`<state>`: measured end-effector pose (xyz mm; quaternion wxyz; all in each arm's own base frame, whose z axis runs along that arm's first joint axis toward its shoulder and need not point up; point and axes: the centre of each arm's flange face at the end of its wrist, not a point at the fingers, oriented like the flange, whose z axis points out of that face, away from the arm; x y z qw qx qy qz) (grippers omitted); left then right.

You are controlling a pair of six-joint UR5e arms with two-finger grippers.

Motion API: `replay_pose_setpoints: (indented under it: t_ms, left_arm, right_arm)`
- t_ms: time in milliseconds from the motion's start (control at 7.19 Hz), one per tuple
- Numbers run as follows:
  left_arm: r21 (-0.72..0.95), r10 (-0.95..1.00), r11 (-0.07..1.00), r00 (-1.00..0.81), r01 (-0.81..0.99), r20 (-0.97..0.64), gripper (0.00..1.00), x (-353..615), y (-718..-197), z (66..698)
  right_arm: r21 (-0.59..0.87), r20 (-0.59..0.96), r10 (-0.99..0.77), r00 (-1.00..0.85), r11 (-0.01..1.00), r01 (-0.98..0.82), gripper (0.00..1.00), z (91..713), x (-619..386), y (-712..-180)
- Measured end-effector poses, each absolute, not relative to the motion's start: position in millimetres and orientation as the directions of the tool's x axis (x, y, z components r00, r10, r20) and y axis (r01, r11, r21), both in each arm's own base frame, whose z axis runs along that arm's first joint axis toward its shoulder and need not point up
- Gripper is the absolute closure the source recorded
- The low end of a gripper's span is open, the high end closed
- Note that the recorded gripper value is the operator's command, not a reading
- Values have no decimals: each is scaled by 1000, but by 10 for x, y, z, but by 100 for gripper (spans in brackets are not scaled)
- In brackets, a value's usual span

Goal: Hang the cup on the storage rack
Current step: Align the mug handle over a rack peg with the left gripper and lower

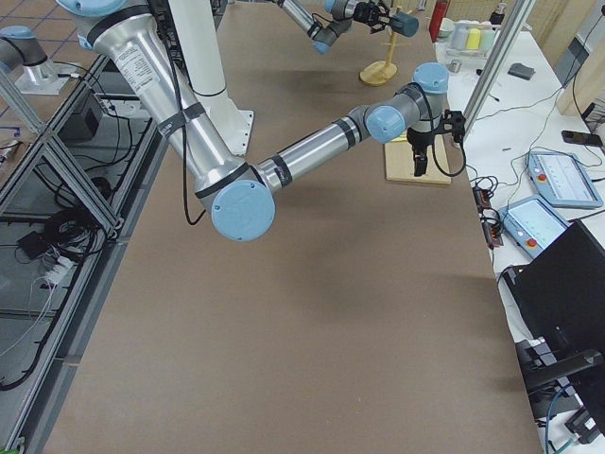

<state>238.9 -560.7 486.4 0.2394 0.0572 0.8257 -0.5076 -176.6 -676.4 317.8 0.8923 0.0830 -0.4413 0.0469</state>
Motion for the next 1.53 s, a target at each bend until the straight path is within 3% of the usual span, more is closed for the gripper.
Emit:
replay_pose_setpoints:
  t_ms: [557, 1531]
  left_arm:
    - [-786, -248, 584, -877, 204, -412, 100, 2443, -5460, 4832]
    - [-810, -275, 553, -874, 197, -401, 100, 1966, -5664, 5079]
  right_arm:
    - [106, 790, 14, 613, 981, -160, 1, 3213, -1767, -6766]
    - [110, 790, 11, 613, 981, -159, 1, 3216, -1776, -6718]
